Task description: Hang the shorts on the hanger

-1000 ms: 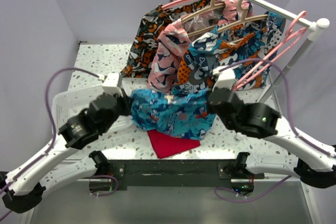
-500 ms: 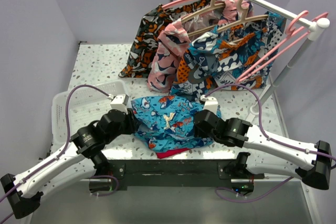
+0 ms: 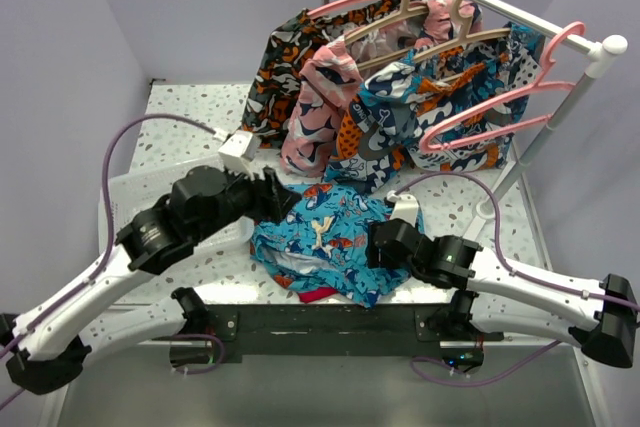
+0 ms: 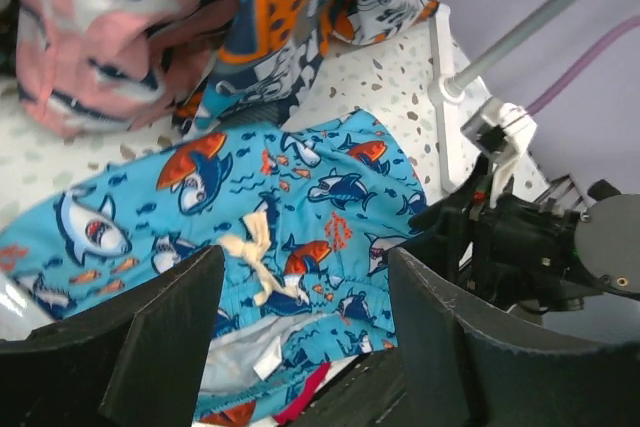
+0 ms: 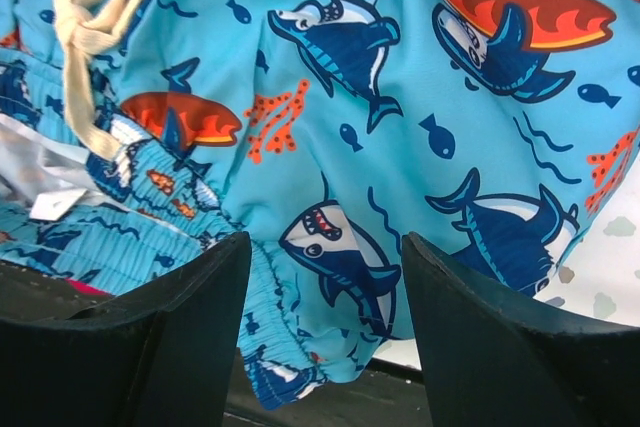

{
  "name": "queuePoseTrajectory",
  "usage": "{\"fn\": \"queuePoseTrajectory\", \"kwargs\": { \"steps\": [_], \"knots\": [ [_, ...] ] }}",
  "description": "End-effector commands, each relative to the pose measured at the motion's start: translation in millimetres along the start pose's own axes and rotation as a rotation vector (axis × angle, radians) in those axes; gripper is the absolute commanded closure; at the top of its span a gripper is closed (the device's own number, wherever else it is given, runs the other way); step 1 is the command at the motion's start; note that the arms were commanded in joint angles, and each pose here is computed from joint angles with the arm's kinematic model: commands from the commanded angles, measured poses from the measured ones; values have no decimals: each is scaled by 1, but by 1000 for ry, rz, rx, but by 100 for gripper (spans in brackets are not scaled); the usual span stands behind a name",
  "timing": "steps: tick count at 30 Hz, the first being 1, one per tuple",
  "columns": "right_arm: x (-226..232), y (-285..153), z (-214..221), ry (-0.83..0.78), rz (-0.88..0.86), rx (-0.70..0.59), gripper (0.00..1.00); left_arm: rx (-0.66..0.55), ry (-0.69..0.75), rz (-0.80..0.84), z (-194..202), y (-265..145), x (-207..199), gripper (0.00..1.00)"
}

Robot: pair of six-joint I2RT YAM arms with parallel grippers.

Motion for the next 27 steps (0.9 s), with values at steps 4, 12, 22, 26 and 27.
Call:
{"fn": "queuePoseTrajectory", "kwargs": {
  "steps": [4, 12, 22, 26, 27],
  "knots": [
    [-4, 13, 10, 55, -45, -47, 35, -176, 267, 280, -79, 37, -97, 30],
    [-4, 24, 20, 58, -77, -36, 35, -350, 484, 388, -116, 99, -184, 17],
    [-3, 28, 29, 41, -97, 14, 35, -361, 612, 359, -135, 176, -230, 15],
    [-5, 24, 29, 48, -108, 10, 35, -338, 633, 342, -129, 205, -234, 29],
    [-6, 24, 29, 49, -107, 6, 35, -341, 624, 339, -129, 207, -233, 34]
  ]
}}
Point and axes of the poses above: each gripper's point midway between its finger pads, its own y axis out along the fingers, its own x axis along the line the jaws close on, z = x × y, the point moved 8 cm from there along -y, back along the fingers, and after that the axes turned 6 degrees about y, right-handed, at the moved point
